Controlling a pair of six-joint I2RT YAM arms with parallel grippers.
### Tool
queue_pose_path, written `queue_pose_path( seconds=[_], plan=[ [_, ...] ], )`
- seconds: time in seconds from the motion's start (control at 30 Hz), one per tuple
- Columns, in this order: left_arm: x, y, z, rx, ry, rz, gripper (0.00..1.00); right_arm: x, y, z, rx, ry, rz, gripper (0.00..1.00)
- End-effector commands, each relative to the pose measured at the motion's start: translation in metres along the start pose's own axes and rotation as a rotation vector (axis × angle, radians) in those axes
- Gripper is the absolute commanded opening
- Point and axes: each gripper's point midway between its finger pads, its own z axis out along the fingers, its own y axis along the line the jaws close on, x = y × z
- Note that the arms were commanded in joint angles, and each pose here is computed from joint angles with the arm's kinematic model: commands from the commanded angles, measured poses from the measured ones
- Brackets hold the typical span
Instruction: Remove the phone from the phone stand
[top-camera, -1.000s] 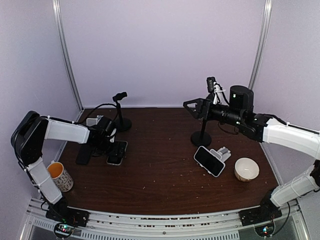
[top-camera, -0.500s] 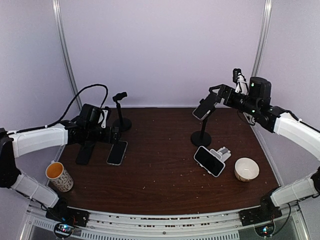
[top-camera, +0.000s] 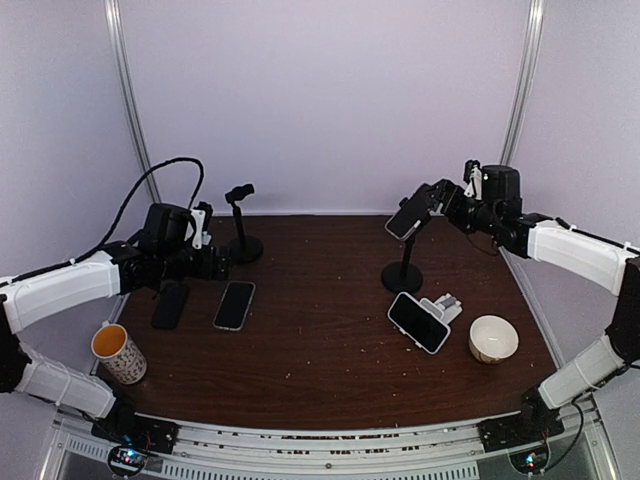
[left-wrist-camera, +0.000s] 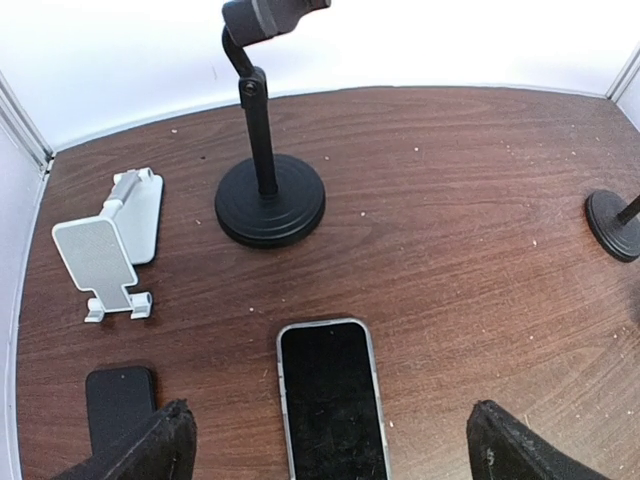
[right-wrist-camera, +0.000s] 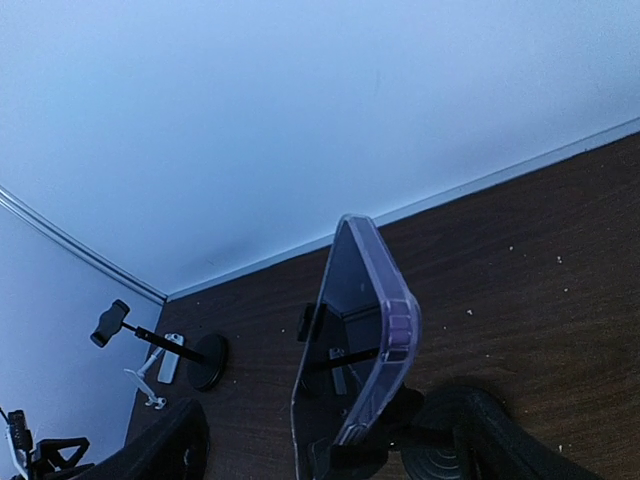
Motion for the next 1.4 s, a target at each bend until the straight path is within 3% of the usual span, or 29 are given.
queue_pose_path(
  seconds=[0.0, 0.13, 0.4, 0.83, 1.17, 1.37],
  plan=[
    [-0.008, 0.002, -0.008, -0.009, -0.049, 0.009, 0.98, -0.024, 0.010, 0.010, -0.022, -0.062, 0.041, 0.86],
    [-0.008, 0.004, -0.010, -0.017, -0.051, 0.008, 0.98, -0.017, 0.004, 0.029, -0.018, -0.039, 0.065, 0.82],
    [-0.009, 0.010, -0.014, -0.050, -0.061, 0.013, 0.98, -0.005, 0.006, 0.052, -0.075, -0.002, 0.150, 0.62],
    [-0.014, 0.012, -0.017, -0.059, -0.074, 0.007, 0.98, 0.010, 0.026, 0.059, -0.188, 0.054, 0.186, 0.17],
    [-0.020, 0.012, -0.021, -0.058, -0.089, 0.002, 0.98, 0.017, 0.097, 0.057, -0.416, 0.135, 0.115, 0.05],
    [-0.030, 0.007, -0.027, -0.032, -0.117, 0.035, 0.98, 0.022, 0.143, 0.043, -0.570, 0.188, 0.063, 0.03]
  ],
)
